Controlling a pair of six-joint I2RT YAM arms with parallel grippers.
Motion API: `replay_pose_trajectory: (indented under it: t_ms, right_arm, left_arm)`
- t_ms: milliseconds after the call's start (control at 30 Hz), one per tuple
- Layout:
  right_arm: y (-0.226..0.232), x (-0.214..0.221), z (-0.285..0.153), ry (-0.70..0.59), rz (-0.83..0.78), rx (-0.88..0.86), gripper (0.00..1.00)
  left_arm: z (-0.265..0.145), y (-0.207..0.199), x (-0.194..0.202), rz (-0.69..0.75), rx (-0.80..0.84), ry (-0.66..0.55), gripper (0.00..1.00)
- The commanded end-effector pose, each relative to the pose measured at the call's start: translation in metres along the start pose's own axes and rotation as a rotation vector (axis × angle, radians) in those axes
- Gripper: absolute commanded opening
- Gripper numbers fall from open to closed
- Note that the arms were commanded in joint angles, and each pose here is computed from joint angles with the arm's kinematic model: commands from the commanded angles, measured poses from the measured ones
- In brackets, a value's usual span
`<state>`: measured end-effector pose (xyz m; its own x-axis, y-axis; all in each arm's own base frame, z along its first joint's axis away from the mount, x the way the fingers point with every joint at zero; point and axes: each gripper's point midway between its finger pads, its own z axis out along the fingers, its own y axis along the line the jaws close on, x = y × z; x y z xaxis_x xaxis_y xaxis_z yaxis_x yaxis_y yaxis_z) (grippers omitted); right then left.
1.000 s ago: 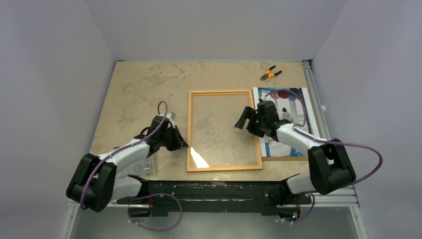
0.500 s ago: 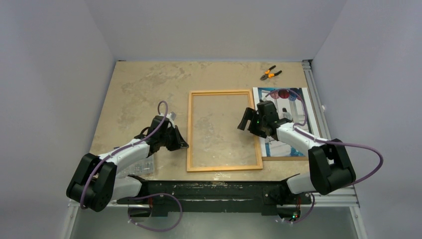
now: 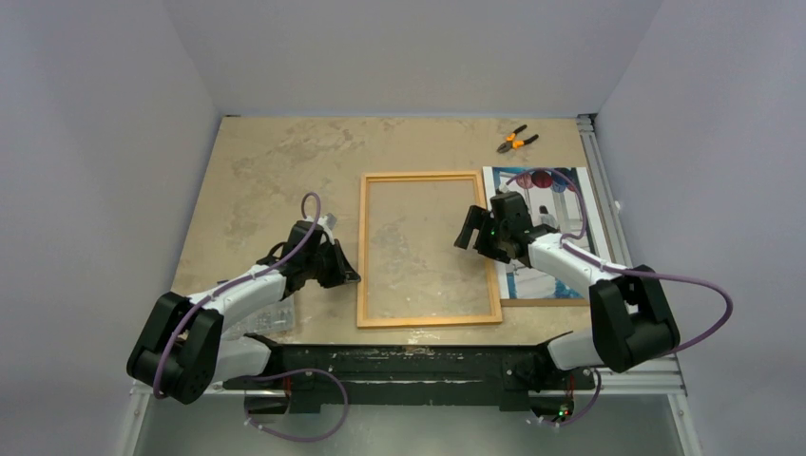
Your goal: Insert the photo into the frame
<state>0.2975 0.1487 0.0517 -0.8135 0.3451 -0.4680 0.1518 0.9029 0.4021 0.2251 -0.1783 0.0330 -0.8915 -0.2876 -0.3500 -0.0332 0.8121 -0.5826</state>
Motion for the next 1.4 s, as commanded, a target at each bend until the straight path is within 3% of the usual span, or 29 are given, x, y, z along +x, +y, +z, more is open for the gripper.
replay_pose_trajectory:
  t_ms: [0, 1367]
  right_arm:
    - [0.011, -0.022, -0.012, -0.072, -0.029, -0.014, 0.85]
    - [0.021, -0.025, -0.025, -0.065, -0.056, -0.038, 0.84]
  left_arm:
    - [0.003, 0.028, 0.018, 0.014, -0.102, 0.053, 0.0]
    - [0.003, 0.028, 0.018, 0.013, -0.099, 0.054, 0.0]
